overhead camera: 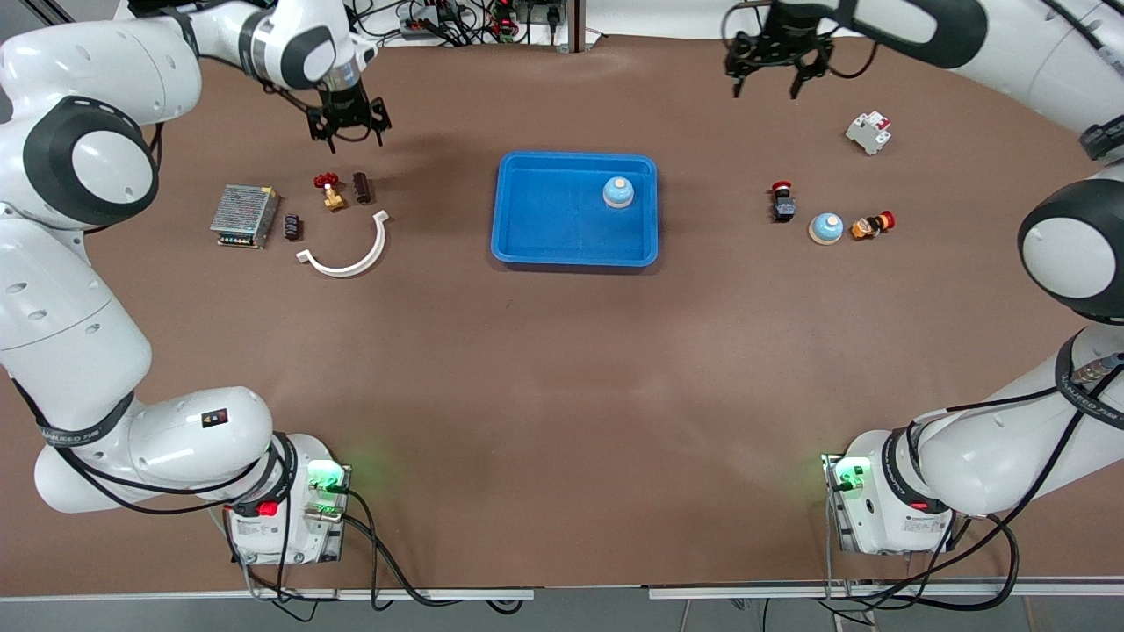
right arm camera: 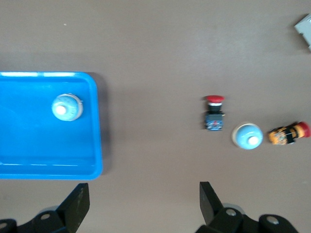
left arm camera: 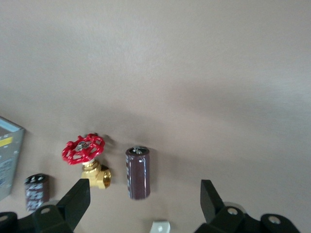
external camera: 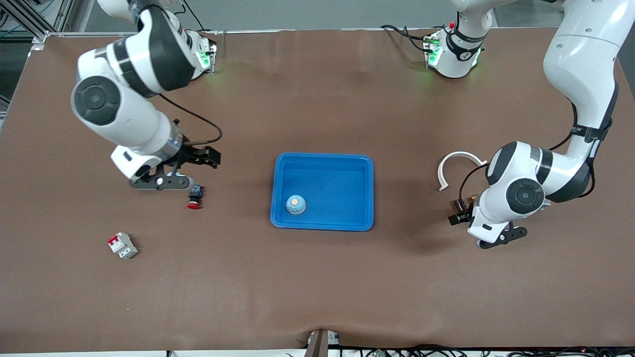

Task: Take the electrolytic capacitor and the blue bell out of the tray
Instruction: 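Move the right gripper back to the tray while the left gripper withdraws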

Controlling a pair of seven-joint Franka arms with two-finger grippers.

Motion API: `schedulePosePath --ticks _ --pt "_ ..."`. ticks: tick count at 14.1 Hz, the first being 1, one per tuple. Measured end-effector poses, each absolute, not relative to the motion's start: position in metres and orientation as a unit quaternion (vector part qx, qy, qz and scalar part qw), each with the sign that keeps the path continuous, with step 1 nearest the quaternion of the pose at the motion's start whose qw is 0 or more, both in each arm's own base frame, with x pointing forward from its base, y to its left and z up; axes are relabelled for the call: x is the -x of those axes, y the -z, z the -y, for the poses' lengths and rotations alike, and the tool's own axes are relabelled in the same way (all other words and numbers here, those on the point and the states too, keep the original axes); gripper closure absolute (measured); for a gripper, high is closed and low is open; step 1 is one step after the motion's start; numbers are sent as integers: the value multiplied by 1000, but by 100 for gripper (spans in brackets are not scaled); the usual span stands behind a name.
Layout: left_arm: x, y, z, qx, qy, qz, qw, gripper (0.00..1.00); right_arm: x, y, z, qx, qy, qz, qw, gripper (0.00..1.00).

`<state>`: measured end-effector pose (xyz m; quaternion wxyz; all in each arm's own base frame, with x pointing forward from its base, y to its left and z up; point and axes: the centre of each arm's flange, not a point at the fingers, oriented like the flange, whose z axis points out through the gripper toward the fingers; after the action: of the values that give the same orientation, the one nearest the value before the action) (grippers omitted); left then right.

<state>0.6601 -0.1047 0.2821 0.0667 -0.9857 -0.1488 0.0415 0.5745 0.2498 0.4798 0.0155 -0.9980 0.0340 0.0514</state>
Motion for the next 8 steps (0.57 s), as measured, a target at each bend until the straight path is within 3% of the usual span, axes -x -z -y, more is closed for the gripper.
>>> schedulePosePath --ticks 8 --pt "-672 -375 115 990 -3 125 70 0 -575 -419 -343 991 -15 -130 31 0"
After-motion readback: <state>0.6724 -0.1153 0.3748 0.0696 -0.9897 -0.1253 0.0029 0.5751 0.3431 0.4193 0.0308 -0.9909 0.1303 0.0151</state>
